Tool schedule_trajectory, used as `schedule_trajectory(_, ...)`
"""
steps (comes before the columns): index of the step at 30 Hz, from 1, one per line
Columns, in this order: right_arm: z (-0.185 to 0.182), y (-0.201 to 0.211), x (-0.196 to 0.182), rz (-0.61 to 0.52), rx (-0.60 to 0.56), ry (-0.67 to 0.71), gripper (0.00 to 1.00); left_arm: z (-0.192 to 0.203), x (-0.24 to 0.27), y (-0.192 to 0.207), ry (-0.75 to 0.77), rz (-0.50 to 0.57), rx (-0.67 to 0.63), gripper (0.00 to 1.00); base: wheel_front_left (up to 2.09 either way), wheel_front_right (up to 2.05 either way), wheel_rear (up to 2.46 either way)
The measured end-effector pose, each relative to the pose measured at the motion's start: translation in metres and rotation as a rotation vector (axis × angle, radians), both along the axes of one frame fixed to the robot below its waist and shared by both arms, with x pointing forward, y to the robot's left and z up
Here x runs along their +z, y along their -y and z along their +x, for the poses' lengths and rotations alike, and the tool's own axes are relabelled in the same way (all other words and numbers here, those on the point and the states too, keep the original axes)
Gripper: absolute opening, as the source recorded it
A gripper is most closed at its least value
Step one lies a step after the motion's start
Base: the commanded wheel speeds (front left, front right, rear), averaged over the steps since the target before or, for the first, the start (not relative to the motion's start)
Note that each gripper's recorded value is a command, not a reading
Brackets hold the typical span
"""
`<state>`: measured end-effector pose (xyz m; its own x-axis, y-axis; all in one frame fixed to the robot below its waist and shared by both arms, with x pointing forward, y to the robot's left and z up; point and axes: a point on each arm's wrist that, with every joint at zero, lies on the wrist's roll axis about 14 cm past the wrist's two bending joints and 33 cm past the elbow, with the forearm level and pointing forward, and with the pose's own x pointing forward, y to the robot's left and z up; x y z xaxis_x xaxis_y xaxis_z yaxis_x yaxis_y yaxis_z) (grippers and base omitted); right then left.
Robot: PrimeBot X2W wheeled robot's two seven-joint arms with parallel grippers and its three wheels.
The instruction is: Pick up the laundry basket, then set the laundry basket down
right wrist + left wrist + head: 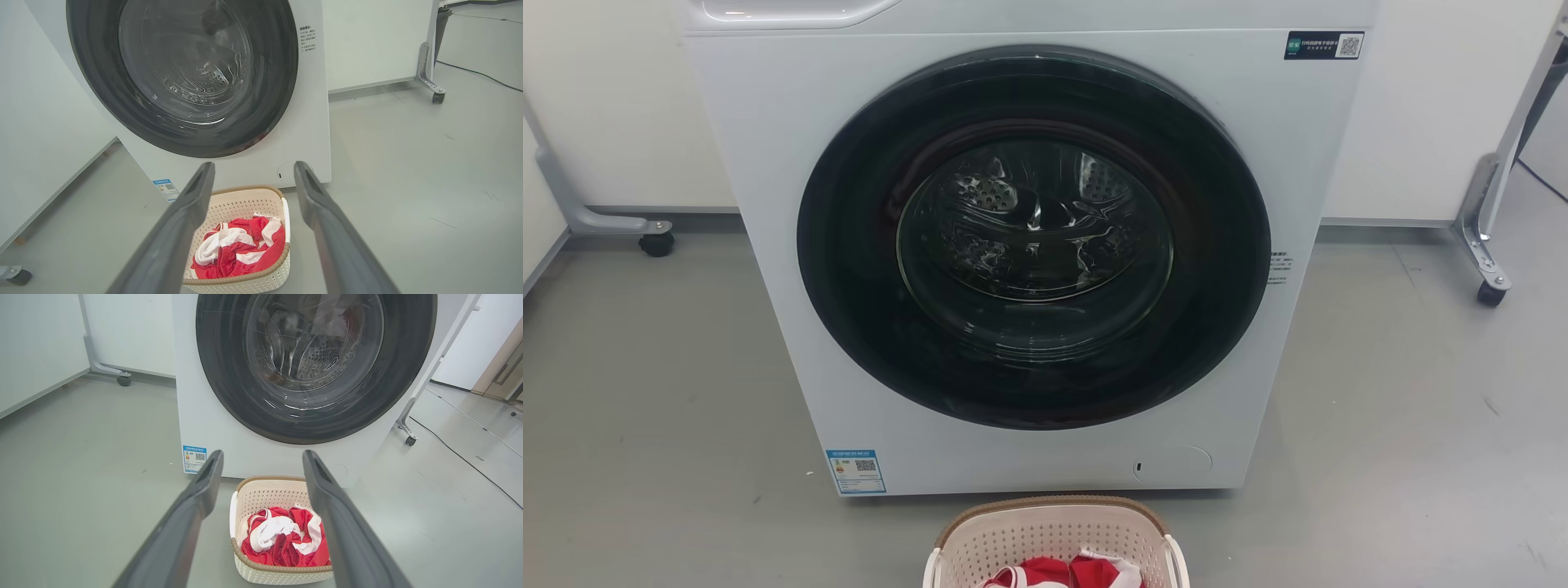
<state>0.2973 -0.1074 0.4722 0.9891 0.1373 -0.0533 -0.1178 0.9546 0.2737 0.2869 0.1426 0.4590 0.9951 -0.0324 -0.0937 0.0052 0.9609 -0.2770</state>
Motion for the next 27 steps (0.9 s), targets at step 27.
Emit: schedule_trajectory(27,-0.006,0.002,0.013,-0.02,-0.024,0.051,1.0,0.001,0.012,-0.005,0.049,0.042,0.011,1.0,0.0,0.0,0.0)
